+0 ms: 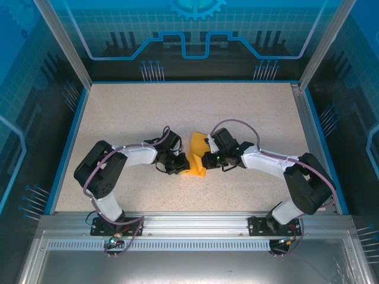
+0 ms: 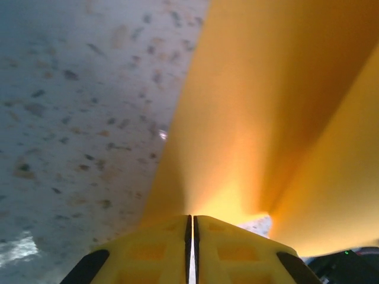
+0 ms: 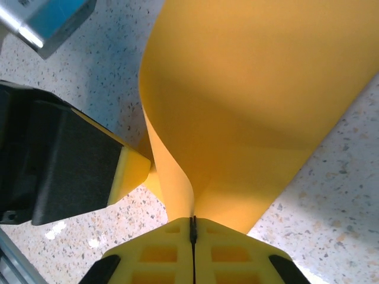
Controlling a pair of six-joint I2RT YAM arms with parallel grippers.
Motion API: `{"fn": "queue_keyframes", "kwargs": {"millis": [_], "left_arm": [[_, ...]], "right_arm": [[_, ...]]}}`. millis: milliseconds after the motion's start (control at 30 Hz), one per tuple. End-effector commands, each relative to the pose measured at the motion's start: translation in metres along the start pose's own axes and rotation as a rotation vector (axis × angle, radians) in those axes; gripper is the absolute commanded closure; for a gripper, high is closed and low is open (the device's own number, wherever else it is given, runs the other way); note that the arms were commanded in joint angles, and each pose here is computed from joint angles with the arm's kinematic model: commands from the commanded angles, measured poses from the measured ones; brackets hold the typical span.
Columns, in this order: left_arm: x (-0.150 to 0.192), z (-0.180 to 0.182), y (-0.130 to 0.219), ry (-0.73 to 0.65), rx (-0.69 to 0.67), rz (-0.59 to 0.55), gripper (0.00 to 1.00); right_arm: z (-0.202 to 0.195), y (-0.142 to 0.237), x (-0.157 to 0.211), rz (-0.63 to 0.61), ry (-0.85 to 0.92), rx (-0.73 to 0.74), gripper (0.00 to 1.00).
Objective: Fold a paper plane with a square sheet of paper (pick it up from the middle)
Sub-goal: Fold the triangle a second time at the center of the table.
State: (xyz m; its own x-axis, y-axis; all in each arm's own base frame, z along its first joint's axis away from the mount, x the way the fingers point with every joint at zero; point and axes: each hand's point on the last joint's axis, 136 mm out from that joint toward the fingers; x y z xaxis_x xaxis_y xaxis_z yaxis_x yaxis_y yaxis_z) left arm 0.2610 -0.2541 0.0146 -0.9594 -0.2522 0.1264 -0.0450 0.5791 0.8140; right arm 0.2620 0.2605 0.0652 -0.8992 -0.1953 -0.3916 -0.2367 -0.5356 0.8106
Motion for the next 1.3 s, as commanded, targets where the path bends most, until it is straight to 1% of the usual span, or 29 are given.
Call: {"fn": "queue_keyframes", "kwargs": {"millis": [0,67,200,333,500,867,1267], "left_arm": [[0.001,0.017,-0.004,0.022,-0.057,-0.019,0.89],[0.0,0.021,-0.007,0.051,-0.046,-0.033,0.9],[-0.002,0.029,-0.007,0.072,-0.076,-0.058,0.91],[-0.007,0.031,0.001,0.05,-0.113,-0.091,0.91],[-0.011,0.025,0.006,0.021,-0.115,-0.105,0.9],[-0.011,0.015,0.007,-0.008,-0.092,-0.091,0.88],[-0.012,0.012,0.008,-0.022,-0.093,-0.083,0.88]], "right_arm": [[-0.012,0.002,-0.007,0.008,-0.01,0.065,0.94],[-0.016,0.001,-0.009,0.02,-0.009,0.09,0.94],[-0.019,-0.001,-0.01,0.042,0.001,0.112,0.94],[-0.022,-0.002,-0.013,0.062,0.015,0.138,0.94],[-0.021,-0.004,-0.01,0.105,0.036,0.143,0.94],[-0.03,-0.015,-0.013,0.175,0.075,0.21,0.94],[-0.039,-0.023,-0.017,0.208,0.101,0.259,0.94]]}}
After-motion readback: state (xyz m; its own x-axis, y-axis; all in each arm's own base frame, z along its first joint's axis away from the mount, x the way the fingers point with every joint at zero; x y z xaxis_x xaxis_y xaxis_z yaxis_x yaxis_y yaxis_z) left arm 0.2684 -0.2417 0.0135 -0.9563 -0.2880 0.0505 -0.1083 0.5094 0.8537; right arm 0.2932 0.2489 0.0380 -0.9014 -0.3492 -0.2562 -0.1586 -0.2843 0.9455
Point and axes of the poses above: each hand's point on the last joint's axis, 136 mm out from that joint toward the fingers, its own y axis back along the fingers, its own z axis along the line the jaws close on, x = y × z, and after that the axes turned 4 degrees about y, right-handed
